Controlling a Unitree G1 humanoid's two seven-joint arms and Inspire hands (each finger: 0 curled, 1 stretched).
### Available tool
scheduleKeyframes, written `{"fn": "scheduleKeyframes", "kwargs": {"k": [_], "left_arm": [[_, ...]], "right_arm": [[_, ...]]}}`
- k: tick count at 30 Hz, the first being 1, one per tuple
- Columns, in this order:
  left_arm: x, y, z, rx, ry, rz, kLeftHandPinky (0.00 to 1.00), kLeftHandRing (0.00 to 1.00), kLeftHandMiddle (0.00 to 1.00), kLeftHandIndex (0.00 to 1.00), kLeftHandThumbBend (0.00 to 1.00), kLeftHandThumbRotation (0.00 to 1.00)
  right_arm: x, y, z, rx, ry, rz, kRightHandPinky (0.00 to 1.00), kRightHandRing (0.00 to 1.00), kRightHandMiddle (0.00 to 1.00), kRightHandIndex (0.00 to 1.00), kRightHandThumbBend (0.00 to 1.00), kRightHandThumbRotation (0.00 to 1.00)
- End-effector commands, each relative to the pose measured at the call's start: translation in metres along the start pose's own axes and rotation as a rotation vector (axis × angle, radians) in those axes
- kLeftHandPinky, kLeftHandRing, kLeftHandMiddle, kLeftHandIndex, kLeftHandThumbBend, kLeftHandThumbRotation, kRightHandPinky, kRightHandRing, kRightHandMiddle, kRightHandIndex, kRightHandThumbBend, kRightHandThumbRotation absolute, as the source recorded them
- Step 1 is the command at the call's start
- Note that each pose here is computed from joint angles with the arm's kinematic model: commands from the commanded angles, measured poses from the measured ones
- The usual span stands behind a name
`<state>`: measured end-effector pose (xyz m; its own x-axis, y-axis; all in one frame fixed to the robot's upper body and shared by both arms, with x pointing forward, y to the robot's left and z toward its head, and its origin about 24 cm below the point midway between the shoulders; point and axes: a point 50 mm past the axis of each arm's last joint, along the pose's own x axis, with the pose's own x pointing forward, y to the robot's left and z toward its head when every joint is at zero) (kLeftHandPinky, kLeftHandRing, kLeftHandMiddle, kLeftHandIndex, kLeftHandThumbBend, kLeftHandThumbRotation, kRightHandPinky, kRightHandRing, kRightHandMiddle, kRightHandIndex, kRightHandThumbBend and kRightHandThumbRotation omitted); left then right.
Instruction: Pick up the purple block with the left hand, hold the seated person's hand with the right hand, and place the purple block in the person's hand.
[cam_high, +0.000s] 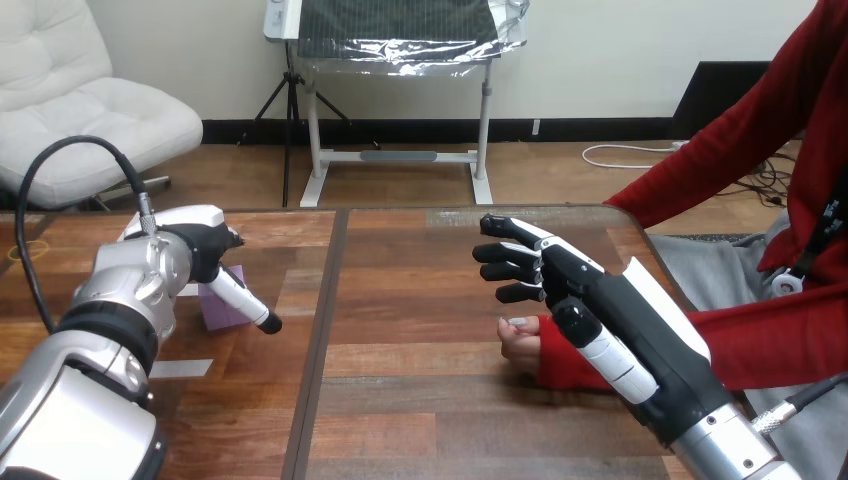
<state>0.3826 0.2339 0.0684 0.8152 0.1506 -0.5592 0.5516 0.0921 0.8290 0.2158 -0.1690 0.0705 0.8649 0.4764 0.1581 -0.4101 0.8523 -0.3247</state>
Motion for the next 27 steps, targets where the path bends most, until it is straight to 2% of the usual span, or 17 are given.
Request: {"fn": "scheduleKeyframes", "kwargs": {"k": [1,13,27], "left_arm": [[-0.006,0.031,0.004,-0.004,-0.016,0.107,0.85,0.97,0.97,0.94,1.0,0.4],[-0.005,0.029,0.002,-0.006,-0.018,0.115,0.92,0.98,0.98,0.94,1.0,0.39],[-0.004,0.021,0.003,-0.031,-0.022,0.055,0.97,0.99,0.99,0.96,1.0,0.4]], "right_arm": [[0.008,-0.011,0.017,-0.049,-0.073,-0.022,0.78,0.83,0.84,0.89,1.0,1.0],[0.009,-0.011,0.017,-0.05,-0.08,-0.019,0.77,0.83,0.85,0.89,1.0,1.0],[0.008,-0.011,0.017,-0.05,-0.082,-0.016,0.77,0.83,0.85,0.89,1.0,1.0]]}}
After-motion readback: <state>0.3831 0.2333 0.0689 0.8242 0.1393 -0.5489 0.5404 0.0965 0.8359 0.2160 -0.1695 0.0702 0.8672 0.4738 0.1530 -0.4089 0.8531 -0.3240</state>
